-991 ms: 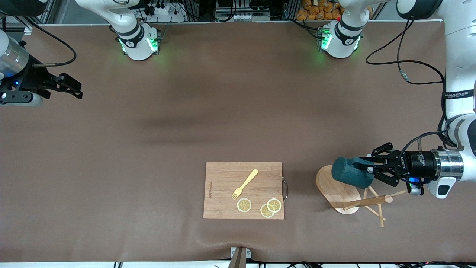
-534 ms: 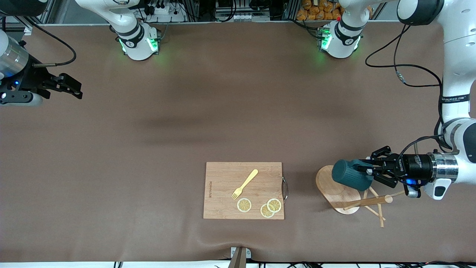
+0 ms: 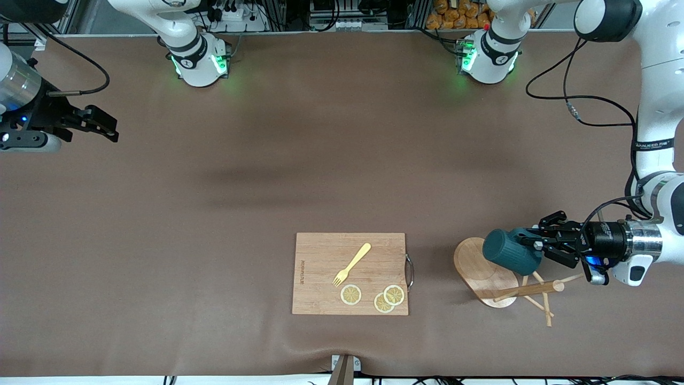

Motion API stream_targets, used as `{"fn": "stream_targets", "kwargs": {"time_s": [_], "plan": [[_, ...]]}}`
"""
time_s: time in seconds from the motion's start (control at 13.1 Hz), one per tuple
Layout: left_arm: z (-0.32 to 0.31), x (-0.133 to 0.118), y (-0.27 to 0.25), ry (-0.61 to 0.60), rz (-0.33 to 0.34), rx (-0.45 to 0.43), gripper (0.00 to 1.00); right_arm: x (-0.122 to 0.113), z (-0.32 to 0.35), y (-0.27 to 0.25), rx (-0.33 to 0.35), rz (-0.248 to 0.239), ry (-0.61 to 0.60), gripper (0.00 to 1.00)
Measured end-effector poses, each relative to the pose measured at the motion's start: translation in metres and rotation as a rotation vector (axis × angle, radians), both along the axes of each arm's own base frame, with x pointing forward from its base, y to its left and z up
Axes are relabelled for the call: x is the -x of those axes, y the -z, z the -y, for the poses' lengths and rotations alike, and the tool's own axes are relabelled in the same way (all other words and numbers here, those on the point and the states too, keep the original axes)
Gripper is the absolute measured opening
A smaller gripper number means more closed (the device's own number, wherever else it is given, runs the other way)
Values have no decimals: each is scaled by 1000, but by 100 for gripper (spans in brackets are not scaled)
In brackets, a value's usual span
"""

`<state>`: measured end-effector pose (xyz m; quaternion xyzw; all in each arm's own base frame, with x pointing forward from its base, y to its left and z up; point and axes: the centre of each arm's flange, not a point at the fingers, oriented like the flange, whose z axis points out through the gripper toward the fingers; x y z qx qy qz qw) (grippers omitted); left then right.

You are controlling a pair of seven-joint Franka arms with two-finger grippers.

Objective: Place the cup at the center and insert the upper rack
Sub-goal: 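Slide the mug onto a mug-tree peg with the left gripper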

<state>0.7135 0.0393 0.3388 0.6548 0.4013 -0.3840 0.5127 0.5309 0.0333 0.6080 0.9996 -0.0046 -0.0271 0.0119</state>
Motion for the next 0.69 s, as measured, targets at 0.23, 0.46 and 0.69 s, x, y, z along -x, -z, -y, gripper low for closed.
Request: {"fn": "stream_targets", "kwargs": {"time_s": [0.23, 0.46, 0.69], "plan": [[-1, 0, 1, 2, 11, 9, 21, 0, 0, 0, 0, 0, 0, 100], [-1, 0, 2, 6, 34, 12, 21, 0, 0, 0, 0, 0, 0, 100], [-3, 0, 5, 7, 56, 15, 21, 0, 0, 0, 0, 0, 0, 100]]}}
